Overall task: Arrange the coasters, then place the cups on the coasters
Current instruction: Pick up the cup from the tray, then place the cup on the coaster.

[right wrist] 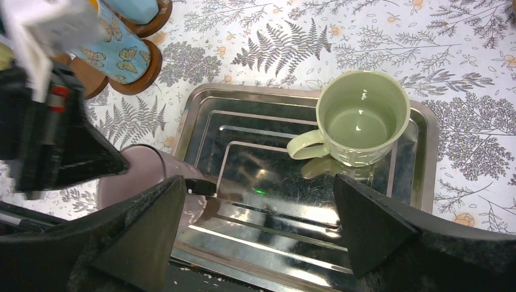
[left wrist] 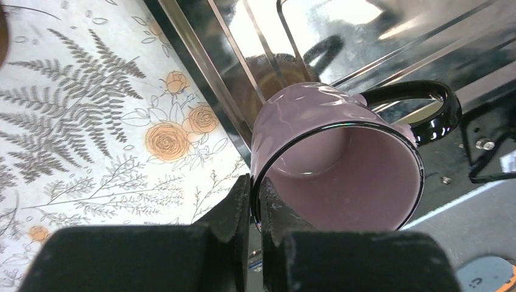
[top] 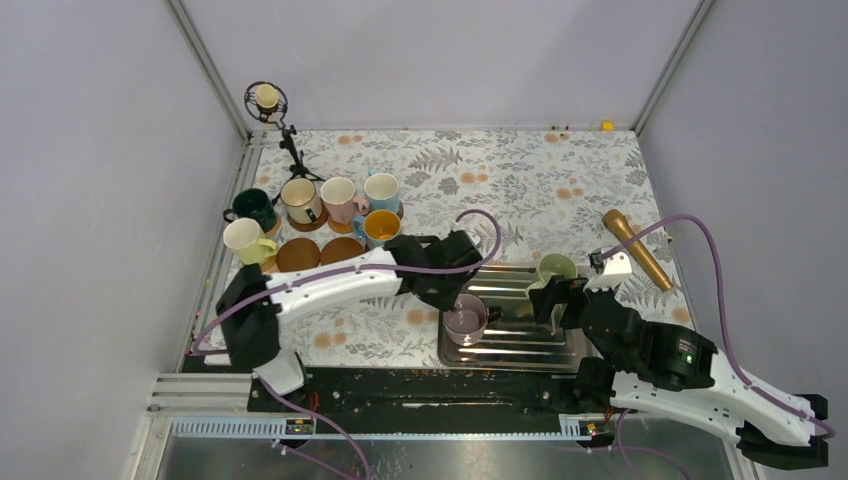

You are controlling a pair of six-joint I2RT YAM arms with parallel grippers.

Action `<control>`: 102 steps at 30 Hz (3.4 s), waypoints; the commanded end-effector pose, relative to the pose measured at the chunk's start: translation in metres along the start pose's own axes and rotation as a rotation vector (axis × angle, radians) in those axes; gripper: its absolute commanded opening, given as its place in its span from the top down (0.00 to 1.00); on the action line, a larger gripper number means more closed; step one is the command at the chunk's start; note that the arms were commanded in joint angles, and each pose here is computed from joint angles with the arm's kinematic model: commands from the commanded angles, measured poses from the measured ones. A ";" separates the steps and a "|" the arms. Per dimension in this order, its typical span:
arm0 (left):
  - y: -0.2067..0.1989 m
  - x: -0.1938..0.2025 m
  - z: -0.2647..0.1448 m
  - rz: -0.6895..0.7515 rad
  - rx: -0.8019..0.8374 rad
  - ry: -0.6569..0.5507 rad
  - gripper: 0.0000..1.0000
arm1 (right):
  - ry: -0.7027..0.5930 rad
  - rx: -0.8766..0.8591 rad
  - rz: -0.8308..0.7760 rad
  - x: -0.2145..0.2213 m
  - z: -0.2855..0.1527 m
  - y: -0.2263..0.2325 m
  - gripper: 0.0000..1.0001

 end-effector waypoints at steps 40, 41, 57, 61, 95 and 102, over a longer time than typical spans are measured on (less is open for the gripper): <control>0.284 -0.011 -0.142 -1.252 -0.495 -0.599 1.00 | -0.017 -0.034 0.027 0.008 0.004 0.001 0.00; 0.285 -0.012 -0.137 -1.265 -0.479 -0.595 1.00 | -0.023 -0.032 0.029 0.008 0.004 0.000 0.00; 0.311 -0.015 -0.098 -1.282 -0.630 -0.490 1.00 | -0.064 -0.013 0.024 0.005 -0.002 -0.011 0.01; 0.316 -0.015 -0.097 -1.269 -0.689 -0.483 1.00 | -0.069 -0.009 0.023 0.003 -0.002 -0.011 0.00; 0.342 -0.013 -0.069 -1.284 -0.744 -0.373 1.00 | -0.064 -0.016 0.034 -0.003 -0.008 -0.012 0.01; 0.345 -0.013 -0.066 -1.291 -0.746 -0.358 1.00 | -0.070 -0.024 0.049 -0.004 -0.010 -0.013 0.01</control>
Point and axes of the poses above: each gripper's point midway between its finger pads, its own z axis out along the fingers, its own y axis along the line the jaws close on, x = y × z, the point moved 9 cm from there along -z, back along the fingers, and after that the axes turned 3 degrees about -z, right-handed, at the moved point
